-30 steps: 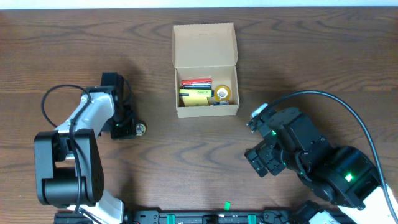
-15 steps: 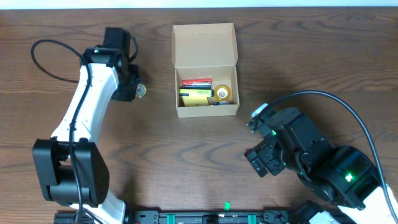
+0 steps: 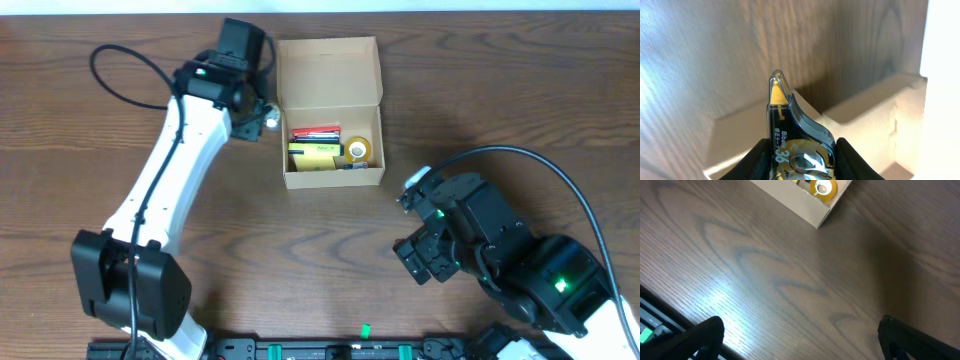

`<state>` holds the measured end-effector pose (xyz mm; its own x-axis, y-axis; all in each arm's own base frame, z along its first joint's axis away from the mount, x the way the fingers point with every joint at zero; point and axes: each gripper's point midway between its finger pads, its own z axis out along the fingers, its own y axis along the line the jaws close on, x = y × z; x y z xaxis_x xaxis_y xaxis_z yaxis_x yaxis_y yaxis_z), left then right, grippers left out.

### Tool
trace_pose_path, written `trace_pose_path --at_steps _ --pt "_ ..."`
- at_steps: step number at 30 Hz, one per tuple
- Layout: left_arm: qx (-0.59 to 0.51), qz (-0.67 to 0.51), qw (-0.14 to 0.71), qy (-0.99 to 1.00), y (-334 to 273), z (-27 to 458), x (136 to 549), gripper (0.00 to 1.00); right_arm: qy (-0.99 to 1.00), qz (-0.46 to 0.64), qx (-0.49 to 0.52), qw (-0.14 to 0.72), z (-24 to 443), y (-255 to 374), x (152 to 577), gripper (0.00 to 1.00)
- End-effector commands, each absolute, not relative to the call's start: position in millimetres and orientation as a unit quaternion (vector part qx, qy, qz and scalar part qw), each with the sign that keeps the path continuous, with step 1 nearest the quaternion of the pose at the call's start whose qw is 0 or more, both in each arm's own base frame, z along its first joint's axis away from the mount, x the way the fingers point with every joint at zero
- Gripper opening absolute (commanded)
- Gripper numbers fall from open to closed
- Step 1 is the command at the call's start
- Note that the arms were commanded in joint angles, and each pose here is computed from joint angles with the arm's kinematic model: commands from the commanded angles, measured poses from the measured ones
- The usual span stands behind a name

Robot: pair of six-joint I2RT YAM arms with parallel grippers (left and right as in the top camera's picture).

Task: Pack container
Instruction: 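Lift the correction tape and carry it toward the box, then lower the correction tape into the box and open the left gripper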

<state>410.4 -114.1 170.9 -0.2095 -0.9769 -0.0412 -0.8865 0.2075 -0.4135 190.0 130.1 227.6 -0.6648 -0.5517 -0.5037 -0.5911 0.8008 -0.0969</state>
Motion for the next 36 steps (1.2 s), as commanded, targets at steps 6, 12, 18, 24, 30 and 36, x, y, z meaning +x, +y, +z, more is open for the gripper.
trace_pose_path --at_steps 6,12,18,24,30,36 --pt "-0.633 -0.176 0.146 0.740 -158 166 413 0.06 0.911 0.034 -0.317 0.263 227 129 191 0.99" --pt "-0.631 -0.218 0.079 0.741 -204 135 425 0.06 0.911 0.034 -0.317 0.263 227 129 191 0.99" --pt "-0.634 -0.202 0.047 0.745 -214 106 423 0.06 0.911 0.034 -0.317 0.263 227 129 191 0.99" --pt "-0.627 -0.197 0.048 0.752 -215 102 423 0.06 0.911 0.034 -0.317 0.263 227 129 191 0.99" --pt "-0.619 -0.195 0.043 0.760 -222 100 417 0.06 0.911 0.034 -0.317 0.263 227 129 191 0.99" --pt "-0.622 -0.173 0.038 0.763 -219 85 415 0.06 0.911 0.034 -0.317 0.263 227 129 191 0.99"
